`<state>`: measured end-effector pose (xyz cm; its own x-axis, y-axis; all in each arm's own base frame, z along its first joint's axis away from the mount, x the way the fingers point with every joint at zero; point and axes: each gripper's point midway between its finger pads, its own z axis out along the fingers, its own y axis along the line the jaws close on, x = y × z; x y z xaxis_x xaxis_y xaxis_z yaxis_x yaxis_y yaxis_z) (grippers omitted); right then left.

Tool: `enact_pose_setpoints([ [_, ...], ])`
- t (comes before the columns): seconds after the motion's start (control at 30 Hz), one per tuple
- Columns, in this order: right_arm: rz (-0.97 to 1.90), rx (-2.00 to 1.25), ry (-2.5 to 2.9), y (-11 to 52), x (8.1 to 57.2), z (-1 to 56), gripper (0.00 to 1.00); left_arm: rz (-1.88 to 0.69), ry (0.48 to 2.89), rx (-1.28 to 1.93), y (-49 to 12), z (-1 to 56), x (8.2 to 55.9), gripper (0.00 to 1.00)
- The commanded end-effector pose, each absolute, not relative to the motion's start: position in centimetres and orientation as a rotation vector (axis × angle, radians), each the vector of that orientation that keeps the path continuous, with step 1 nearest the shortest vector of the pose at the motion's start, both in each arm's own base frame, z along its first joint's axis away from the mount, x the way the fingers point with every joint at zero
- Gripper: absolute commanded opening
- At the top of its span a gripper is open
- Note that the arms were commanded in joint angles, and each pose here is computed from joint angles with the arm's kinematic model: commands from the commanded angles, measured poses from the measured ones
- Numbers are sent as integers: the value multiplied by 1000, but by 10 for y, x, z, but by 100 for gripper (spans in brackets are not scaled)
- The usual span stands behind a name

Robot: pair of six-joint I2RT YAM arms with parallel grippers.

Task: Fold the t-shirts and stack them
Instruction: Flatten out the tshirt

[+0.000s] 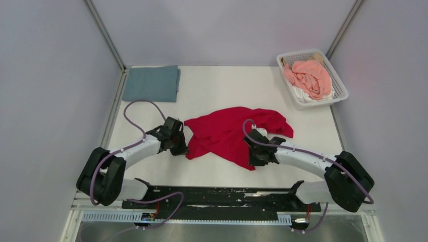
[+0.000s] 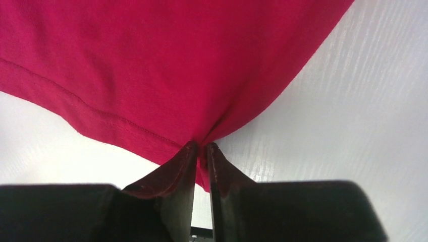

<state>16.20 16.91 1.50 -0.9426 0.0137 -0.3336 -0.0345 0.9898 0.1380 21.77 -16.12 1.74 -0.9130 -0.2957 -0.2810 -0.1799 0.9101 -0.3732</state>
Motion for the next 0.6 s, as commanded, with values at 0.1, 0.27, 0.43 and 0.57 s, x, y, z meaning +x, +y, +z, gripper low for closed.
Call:
enact_pose_setpoints([
  [0.1,-39,74,2776,141,165,11,3,-402,2687,-355,-147,21,219,0],
  [0.27,-47,205,2543,120,231,55,0,-309,2581,-371,-139,41,252,0],
  [0.43,225,239,2242,127,333,148,0,-341,2440,-430,-137,93,317,0],
  [0.57,209,187,2050,121,382,233,0,-412,2233,-429,-134,185,378,0],
])
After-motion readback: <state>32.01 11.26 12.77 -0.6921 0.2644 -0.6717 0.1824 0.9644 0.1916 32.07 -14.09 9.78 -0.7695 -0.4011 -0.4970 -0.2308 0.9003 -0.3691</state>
